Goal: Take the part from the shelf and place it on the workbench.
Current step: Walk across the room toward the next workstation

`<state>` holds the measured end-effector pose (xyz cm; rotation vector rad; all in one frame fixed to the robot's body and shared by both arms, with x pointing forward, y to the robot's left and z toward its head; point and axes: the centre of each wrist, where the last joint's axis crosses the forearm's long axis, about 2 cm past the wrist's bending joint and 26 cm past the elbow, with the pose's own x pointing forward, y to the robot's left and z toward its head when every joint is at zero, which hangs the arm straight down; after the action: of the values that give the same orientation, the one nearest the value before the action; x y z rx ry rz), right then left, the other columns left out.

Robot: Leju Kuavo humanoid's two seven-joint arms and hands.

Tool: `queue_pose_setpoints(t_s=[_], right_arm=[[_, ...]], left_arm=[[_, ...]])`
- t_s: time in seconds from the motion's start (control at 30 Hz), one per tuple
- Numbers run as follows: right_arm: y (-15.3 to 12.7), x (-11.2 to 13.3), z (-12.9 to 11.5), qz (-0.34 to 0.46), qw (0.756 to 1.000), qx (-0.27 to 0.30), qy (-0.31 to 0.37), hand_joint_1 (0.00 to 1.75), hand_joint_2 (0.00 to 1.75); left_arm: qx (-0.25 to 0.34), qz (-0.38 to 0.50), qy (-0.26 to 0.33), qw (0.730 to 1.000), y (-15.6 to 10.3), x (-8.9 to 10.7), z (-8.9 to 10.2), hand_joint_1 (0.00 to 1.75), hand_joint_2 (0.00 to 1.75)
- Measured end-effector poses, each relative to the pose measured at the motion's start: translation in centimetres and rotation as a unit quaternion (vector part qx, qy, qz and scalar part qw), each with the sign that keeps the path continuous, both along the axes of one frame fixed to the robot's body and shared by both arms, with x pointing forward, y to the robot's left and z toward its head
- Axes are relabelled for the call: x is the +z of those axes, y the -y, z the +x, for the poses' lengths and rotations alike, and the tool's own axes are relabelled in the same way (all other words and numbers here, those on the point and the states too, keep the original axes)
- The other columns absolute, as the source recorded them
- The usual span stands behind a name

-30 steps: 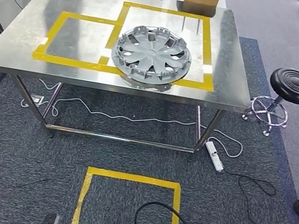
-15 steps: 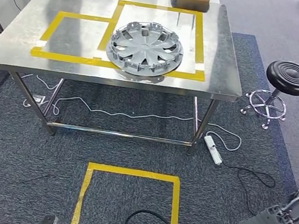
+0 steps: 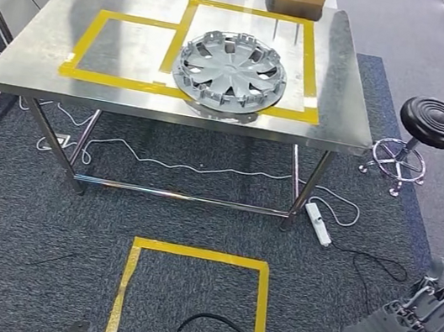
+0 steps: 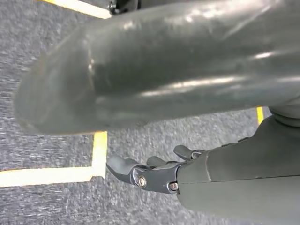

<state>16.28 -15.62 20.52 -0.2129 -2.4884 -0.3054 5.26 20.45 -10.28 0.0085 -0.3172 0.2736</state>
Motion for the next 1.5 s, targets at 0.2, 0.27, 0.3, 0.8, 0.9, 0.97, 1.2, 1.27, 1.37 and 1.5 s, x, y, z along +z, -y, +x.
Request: queue_pose_setpoints(t_s=[0.2,0.27,0.3,0.8,0.9,0.97,1.2,1.27,1.37,1.5], right_arm=[[0.0,0.0,0.1,-0.02,1.0,-0.006,-0.002,0.0,0.0],[-0.1,0.1,0.1,-0.028,1.0,-0.009,0.001,0.0,0.0],[-0.1,0.1,0.2,-0.03,1.0,-0.009,0.002,0.0,0.0],[-0.2,-0.7,0.5,-0.024,0.999,-0.002,-0.035,0.0,1.75],[-0.2,-1.1,0.5,-0.024,0.999,-0.002,-0.048,0.0,1.75],[-0.2,-1.4,0.6,-0.021,0.998,0.001,-0.063,0.0,1.75],[-0.3,-2.9,0.7,-0.013,0.994,0.005,-0.109,0.0,1.75],[-0.3,-3.2,0.7,-0.013,0.993,0.003,-0.116,0.0,1.75],[-0.1,-3.8,0.6,-0.016,0.991,-0.002,-0.13,0.0,1.75],[0.1,-5.0,0.9,-0.017,0.986,-0.012,-0.166,0.0,1.75]], left_arm=[[-0.097,0.049,-0.07,0.992,-0.1,0.1,0.3,0.0,0.0],[-0.114,0.052,-0.072,0.99,-0.1,0.1,0.4,0.0,0.0],[-0.12,0.052,-0.072,0.989,0.0,0.1,0.4,0.0,0.0],[-0.153,0.06,-0.077,0.983,0.2,0.1,0.5,0.0,0.0],[-0.152,0.06,-0.076,0.984,0.2,0.2,0.5,0.0,0.0],[-0.152,0.061,-0.077,0.983,0.2,0.1,0.5,0.0,0.0],[-0.151,0.062,-0.078,0.984,0.3,0.2,0.5,0.0,0.0],[-0.151,0.062,-0.078,0.984,0.3,0.2,0.4,0.0,0.0],[-0.151,0.063,-0.075,0.984,0.3,0.2,0.6,0.0,0.0],[-0.151,0.063,-0.074,0.984,0.2,0.1,0.4,0.0,0.0]])
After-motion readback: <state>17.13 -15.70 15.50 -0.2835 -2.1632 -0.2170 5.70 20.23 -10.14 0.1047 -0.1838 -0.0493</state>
